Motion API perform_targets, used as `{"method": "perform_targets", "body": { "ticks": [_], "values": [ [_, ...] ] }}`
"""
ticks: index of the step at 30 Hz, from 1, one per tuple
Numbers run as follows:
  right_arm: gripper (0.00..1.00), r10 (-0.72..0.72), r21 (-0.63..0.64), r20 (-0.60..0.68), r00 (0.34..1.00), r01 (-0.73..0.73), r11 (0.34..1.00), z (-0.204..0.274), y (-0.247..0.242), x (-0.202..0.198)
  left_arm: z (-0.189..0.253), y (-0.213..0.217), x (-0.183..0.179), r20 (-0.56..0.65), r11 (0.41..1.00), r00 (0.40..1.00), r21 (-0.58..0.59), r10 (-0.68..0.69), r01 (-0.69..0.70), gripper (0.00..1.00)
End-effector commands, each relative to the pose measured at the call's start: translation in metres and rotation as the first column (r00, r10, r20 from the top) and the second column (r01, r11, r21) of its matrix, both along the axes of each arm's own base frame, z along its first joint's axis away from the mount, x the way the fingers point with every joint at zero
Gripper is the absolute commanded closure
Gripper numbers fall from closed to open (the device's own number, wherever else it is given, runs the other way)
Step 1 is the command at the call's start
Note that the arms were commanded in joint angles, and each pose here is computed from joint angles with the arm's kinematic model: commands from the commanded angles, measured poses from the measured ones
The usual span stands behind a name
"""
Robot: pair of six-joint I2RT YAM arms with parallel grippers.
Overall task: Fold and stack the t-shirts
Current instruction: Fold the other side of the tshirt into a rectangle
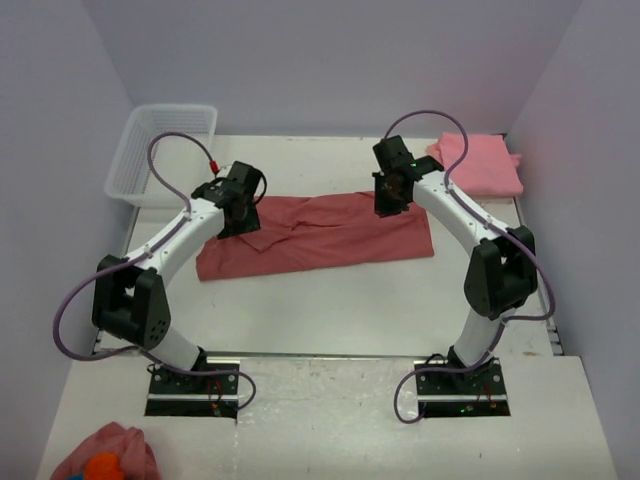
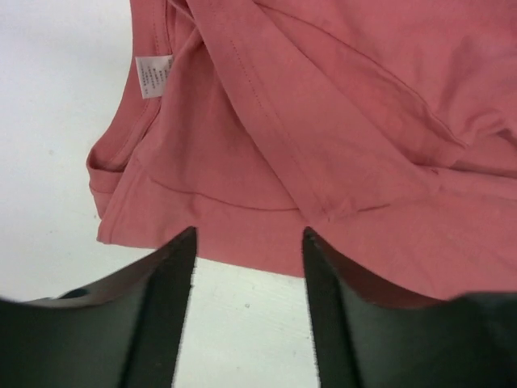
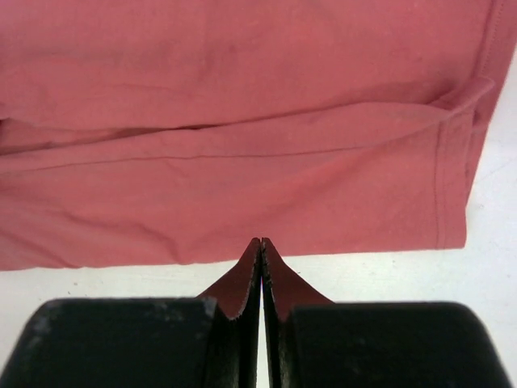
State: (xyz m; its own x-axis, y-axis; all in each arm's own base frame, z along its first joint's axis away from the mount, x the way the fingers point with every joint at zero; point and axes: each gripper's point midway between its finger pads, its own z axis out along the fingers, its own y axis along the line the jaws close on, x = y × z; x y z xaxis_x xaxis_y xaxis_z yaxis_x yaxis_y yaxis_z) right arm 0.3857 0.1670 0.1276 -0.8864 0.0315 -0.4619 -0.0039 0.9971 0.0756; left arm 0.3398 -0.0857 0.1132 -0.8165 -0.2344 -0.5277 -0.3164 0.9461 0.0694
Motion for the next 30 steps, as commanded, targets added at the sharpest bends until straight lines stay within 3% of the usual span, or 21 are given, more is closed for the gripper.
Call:
{"method": "perform_targets", "body": {
  "ticks": [1,12,23,30],
  "values": [
    [1.00,-0.001,0.015,0.073,0.997,-0.001,1.000,0.024,-0.008,-0.004,0.030,-0.009,-0.003,0.116,0.994,0.993,-0.110,0.016,-0.003,0.39],
    [1.00,-0.016,0.016,0.112,0.994,0.014,1.000,0.038,-0.021,-0.016,-0.008,-0.045,-0.002,0.080,0.969,0.991,-0.213,-0.111,0.126,0.39],
    [1.00,-0.053,0.026,0.106,0.993,0.051,0.998,0.035,-0.035,-0.009,-0.035,-0.058,0.009,0.034,0.962,0.986,-0.216,-0.165,0.168,0.43],
    [1.00,-0.064,0.028,0.105,0.992,0.062,0.998,0.034,-0.039,-0.008,-0.052,-0.057,0.008,-0.006,0.967,0.986,-0.200,-0.165,0.160,0.50]
  ]
}}
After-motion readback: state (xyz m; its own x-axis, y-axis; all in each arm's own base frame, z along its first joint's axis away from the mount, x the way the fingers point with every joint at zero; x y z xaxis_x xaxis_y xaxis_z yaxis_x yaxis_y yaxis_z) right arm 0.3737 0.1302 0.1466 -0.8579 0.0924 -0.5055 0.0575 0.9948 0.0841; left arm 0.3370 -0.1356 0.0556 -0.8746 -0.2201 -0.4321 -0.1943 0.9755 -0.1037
